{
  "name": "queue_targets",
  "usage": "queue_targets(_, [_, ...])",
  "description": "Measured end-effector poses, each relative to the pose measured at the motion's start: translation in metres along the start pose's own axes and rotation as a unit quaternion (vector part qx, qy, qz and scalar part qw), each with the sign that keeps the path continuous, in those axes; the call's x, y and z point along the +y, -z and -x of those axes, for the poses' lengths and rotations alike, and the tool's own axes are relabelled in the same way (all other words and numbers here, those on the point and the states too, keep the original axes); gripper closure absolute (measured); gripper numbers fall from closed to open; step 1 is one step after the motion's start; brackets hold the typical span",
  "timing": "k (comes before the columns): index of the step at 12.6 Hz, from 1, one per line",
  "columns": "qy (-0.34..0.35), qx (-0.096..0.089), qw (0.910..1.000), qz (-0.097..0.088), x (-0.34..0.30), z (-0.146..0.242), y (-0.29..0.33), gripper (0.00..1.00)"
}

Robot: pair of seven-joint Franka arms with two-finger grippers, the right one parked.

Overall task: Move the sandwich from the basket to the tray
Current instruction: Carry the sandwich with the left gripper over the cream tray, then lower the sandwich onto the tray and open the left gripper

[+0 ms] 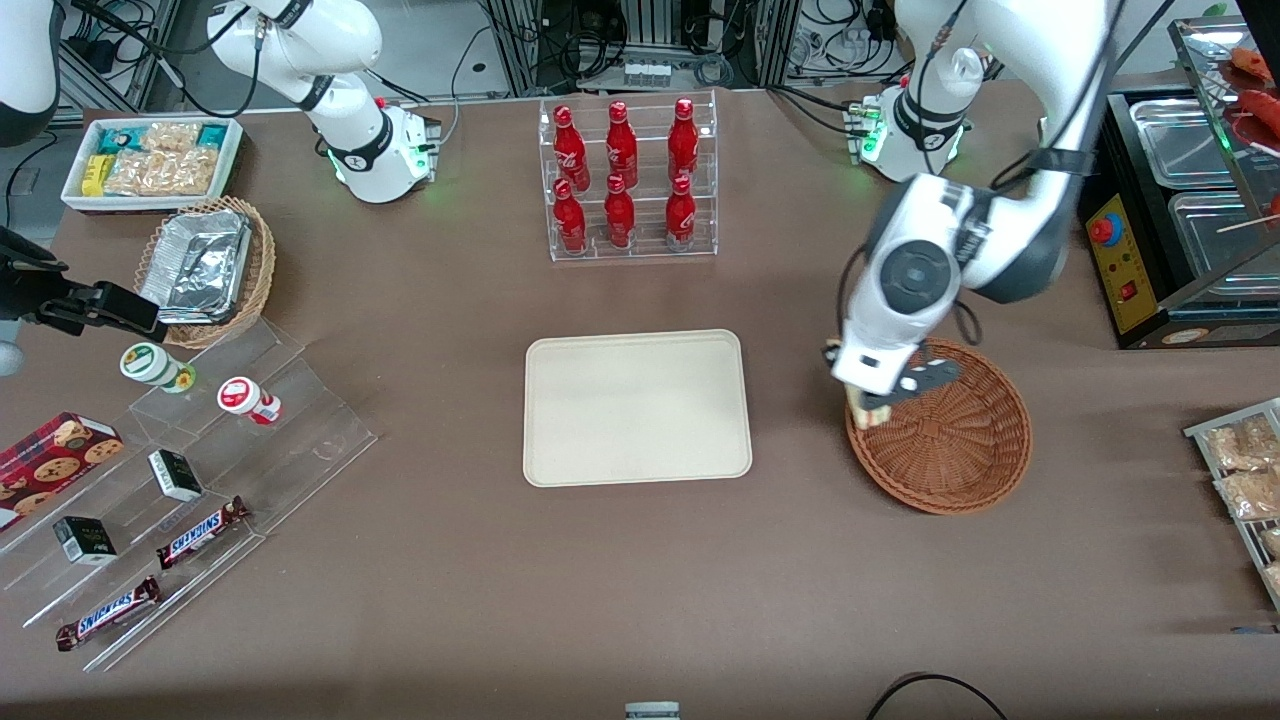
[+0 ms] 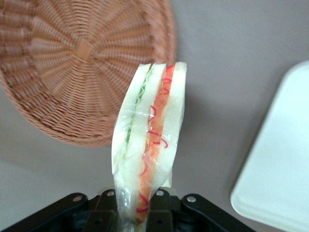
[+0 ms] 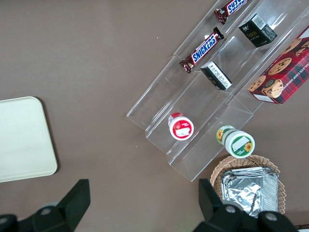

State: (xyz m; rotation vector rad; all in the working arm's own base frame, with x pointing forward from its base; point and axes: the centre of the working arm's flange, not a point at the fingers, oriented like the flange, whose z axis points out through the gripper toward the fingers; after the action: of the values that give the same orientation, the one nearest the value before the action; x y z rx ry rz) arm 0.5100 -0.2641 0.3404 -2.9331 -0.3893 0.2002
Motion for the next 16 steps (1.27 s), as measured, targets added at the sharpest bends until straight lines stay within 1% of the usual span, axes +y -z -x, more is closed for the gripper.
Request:
queue_targets(2, [-0.044,0.004,0.999,-0.006,0.047,0.027,-0.005,0.81])
queue_targets(4, [-0.08,0.005,0.9968,-0.011,0.095,0.046,-0.019,0.81])
queue_targets(7, [-0.097,0.007,0.9952,-0.003,0.161,0.061,-0.034,0.81])
queue_targets(10, [-0.087,0.015,0.9961,0.009,0.216,0.077,-0.043,0.81])
queue_targets(13, [-0.064,0.01,0.9975,0.028,0.257,0.09,-0.052,0.81])
queue_targets(16, [-0.049,0.005,0.9983,0.031,0.27,0.085,-0.051,0.81])
